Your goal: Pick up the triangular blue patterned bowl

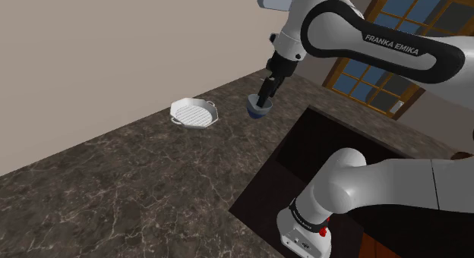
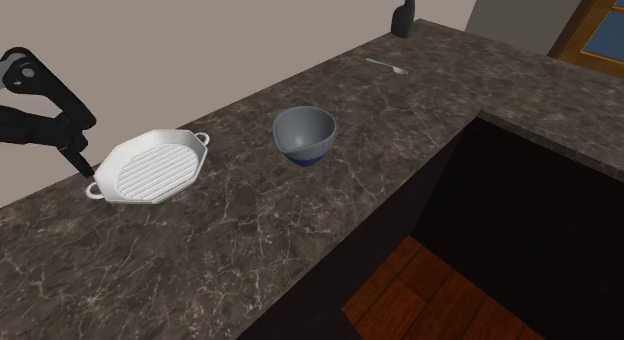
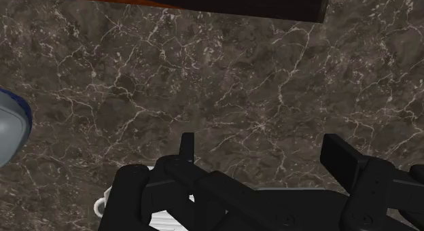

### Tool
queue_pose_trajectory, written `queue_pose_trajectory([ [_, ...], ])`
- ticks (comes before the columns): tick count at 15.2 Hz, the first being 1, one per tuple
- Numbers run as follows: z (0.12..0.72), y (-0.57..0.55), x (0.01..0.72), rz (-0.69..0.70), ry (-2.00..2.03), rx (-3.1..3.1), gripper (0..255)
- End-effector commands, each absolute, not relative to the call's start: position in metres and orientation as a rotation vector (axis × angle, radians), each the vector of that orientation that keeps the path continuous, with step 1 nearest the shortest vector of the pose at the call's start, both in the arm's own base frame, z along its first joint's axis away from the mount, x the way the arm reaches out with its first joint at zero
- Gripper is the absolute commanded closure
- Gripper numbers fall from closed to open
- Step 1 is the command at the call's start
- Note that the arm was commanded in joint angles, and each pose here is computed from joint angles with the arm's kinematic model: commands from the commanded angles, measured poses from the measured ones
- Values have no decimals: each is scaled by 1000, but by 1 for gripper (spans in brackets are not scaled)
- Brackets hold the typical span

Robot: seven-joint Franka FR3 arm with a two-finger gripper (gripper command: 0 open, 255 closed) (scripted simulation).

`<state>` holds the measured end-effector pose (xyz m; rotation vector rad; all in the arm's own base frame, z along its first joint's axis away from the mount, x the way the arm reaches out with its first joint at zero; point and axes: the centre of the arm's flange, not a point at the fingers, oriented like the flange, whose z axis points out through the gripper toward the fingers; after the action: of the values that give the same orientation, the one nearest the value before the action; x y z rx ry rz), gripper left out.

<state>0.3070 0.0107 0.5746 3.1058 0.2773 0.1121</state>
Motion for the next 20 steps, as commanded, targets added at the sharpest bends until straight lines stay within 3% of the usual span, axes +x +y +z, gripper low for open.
queue_pose_trajectory([
  [1,575,11,307,112,277,3106,0],
  [20,492,-214,408,70,226,3165,0],
])
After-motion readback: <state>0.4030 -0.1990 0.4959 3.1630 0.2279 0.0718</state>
